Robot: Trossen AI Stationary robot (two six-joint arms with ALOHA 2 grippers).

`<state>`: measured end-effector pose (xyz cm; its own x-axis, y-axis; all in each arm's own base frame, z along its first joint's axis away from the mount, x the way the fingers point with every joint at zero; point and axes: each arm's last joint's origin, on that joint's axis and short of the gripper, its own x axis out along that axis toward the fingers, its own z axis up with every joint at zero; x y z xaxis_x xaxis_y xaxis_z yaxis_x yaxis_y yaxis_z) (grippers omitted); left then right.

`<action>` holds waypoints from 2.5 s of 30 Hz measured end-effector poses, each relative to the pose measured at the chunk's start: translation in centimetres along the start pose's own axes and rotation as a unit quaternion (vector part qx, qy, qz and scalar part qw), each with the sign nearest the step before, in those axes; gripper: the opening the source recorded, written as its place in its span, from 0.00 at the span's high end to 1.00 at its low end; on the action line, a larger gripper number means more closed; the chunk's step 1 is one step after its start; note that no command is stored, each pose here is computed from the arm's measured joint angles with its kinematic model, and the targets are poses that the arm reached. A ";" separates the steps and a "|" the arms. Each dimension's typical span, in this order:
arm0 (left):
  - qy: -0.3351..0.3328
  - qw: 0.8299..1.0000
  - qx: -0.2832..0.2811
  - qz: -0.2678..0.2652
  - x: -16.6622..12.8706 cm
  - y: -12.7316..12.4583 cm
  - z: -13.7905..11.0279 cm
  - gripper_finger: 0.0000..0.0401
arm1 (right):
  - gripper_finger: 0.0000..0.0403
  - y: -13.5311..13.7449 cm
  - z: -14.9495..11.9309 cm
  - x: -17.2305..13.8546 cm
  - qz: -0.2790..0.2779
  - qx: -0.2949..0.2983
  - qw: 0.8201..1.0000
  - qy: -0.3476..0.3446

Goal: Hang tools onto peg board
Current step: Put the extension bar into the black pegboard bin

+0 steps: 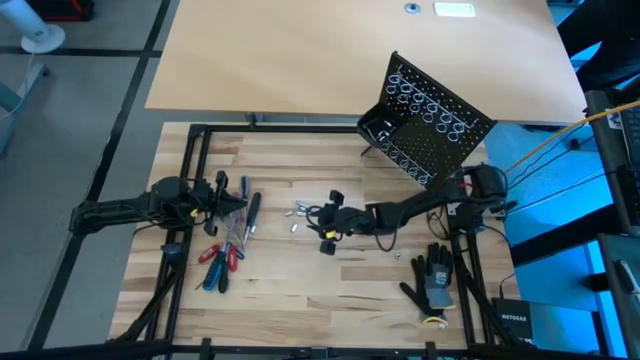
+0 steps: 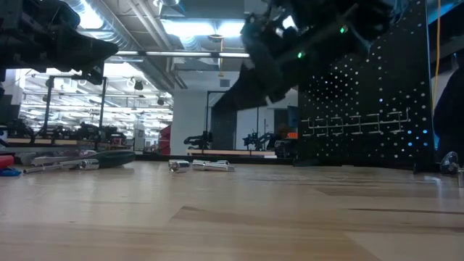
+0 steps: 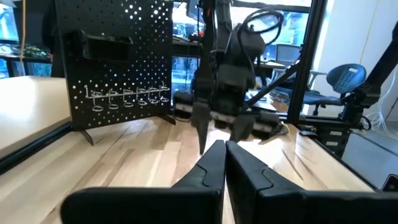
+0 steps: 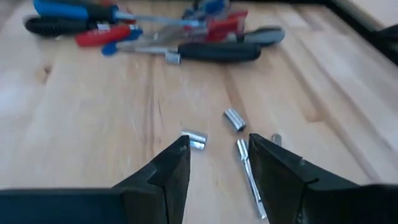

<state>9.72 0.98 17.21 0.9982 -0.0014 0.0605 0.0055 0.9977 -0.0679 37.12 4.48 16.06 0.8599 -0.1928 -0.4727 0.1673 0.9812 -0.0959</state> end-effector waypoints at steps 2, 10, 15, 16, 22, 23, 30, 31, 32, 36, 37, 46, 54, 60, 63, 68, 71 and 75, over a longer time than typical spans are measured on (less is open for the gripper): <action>-0.001 1.000 0.000 0.000 0.0 0.0 0.0 1.00 | 0.59 -0.1 -0.4 0.7 0.002 0.000 1.000 0.009; 0.000 1.000 -0.001 0.000 0.0 0.0 0.0 1.00 | 0.59 -1.4 -1.8 3.0 -0.006 0.023 0.999 0.039; 0.000 1.000 -0.001 0.000 0.0 0.0 0.0 1.00 | 0.59 -2.4 -3.0 4.0 -0.013 0.039 0.997 0.059; -0.001 1.000 -0.001 0.000 0.0 0.0 0.0 1.00 | 0.59 -2.6 -3.3 4.3 -0.011 0.043 0.997 0.064; -0.001 1.000 -0.001 0.000 0.0 0.0 0.0 1.00 | 0.59 -2.8 -5.0 5.5 0.008 0.057 0.995 0.086; -0.001 1.000 -0.001 0.000 0.0 0.0 0.0 1.00 | 0.59 -2.8 -5.0 5.6 0.007 0.056 0.995 0.087; 0.000 1.000 -0.001 0.000 0.0 0.0 0.0 1.00 | 0.60 -2.8 -5.0 5.7 0.004 0.052 0.995 0.088; -0.001 1.000 -0.001 0.000 0.0 0.0 0.0 1.00 | 0.61 -2.8 -5.0 5.7 0.004 0.051 0.995 0.089; 0.000 1.000 -0.001 0.000 0.0 0.0 0.0 1.00 | 0.62 -2.8 -5.1 5.7 0.004 0.051 0.995 0.091; -0.001 1.000 -0.001 0.000 0.0 0.0 0.0 1.00 | 0.71 -2.8 -5.2 5.6 0.005 0.048 0.994 0.101; -0.001 1.000 -0.001 0.000 0.0 0.0 0.0 1.00 | 0.75 -2.8 -5.2 5.6 0.006 0.047 0.994 0.103; 0.000 1.000 -0.001 0.000 0.0 0.0 0.0 1.00 | 0.90 -2.8 -5.2 5.5 0.004 0.045 0.993 0.110; -0.001 1.000 -0.001 0.000 0.0 0.0 0.0 1.00 | 0.88 -2.2 -3.5 6.0 -0.021 0.031 0.991 0.127; -0.001 1.000 -0.001 0.000 0.0 0.0 0.0 1.00 | 0.90 -1.2 -1.8 5.2 -0.039 -0.003 0.993 0.113; -0.001 1.000 -0.001 0.000 0.0 0.0 0.0 1.00 | 0.90 -0.9 -0.3 4.1 -0.055 -0.007 0.994 0.091; -0.001 1.000 -0.001 0.000 0.0 0.0 0.0 1.00 | 0.90 -0.3 1.7 2.0 -0.086 -0.025 0.994 0.065; -0.001 1.000 -0.001 0.000 0.0 0.0 0.0 1.00 | 0.90 0.1 2.8 0.5 -0.111 -0.034 0.992 0.057; -0.001 1.000 -0.001 0.000 0.0 0.0 0.0 1.00 | 0.89 0.4 4.8 -2.3 -0.146 -0.034 0.988 0.031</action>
<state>9.72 0.98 17.22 0.9981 -0.0019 0.0616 0.0061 0.9976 -0.0692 37.48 5.35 21.32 0.7487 -0.4687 -0.4688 0.3683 0.8821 -0.2938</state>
